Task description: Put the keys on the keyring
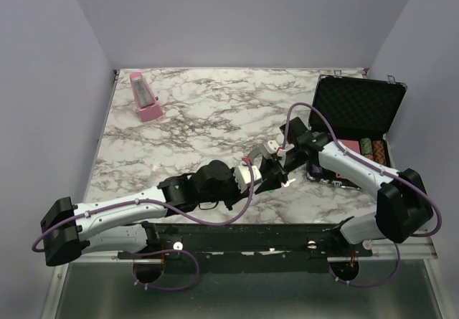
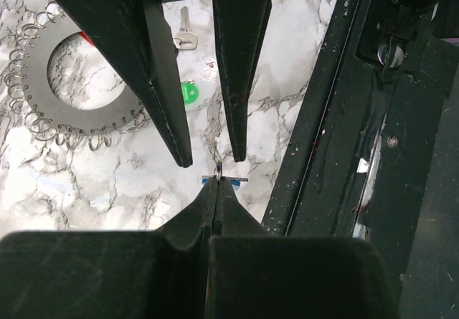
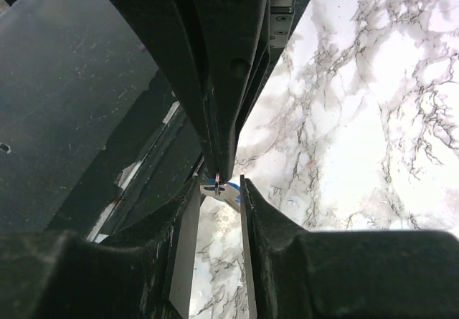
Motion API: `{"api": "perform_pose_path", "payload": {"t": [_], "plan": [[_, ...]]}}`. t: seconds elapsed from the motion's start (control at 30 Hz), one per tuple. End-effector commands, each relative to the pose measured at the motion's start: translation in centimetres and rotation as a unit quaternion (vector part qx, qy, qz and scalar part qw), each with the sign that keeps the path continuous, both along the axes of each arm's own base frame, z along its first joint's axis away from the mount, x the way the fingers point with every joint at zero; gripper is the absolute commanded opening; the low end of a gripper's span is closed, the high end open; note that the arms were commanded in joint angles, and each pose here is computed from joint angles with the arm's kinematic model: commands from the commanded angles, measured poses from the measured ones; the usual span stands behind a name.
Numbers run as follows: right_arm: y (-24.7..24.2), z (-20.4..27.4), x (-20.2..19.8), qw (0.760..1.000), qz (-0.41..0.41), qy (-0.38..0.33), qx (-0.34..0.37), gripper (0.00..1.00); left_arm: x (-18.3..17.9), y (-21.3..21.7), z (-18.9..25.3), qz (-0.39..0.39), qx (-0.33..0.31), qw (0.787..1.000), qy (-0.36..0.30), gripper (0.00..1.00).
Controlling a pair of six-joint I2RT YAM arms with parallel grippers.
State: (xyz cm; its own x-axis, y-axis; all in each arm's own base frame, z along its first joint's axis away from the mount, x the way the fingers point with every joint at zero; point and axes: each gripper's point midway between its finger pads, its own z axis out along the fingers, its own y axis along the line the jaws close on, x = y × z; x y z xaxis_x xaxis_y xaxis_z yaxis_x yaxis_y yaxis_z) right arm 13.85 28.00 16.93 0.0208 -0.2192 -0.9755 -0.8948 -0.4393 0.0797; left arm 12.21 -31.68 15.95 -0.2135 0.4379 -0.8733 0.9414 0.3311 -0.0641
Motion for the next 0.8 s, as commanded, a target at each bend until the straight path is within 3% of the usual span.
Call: {"api": "perform_pose_path", "payload": {"t": [0.0, 0.27, 0.63, 0.77], "plan": [[0.3, -0.3, -0.2, 1.0, -0.004, 0.0, -0.01, 0.34, -0.2, -0.9, 0.9, -0.008, -0.019, 1.0, 0.013, 0.0], [0.6, -1.2, -0.7, 1.0, 0.003, -0.004, -0.029, 0.21, 0.4, -0.5, 0.9, 0.007, -0.02, 1.0, 0.021, 0.0], [0.9, -1.5, -0.5, 0.999, -0.002, -0.003, -0.037, 0.16, 0.7, -0.5, 1.1, 0.014, -0.037, 0.999, 0.029, 0.0], [0.9, -1.4, -0.4, 0.999, -0.004, -0.003, -0.038, 0.01, 0.8, -0.6, 1.3, 0.018, -0.046, 0.998, 0.031, 0.0]]}}
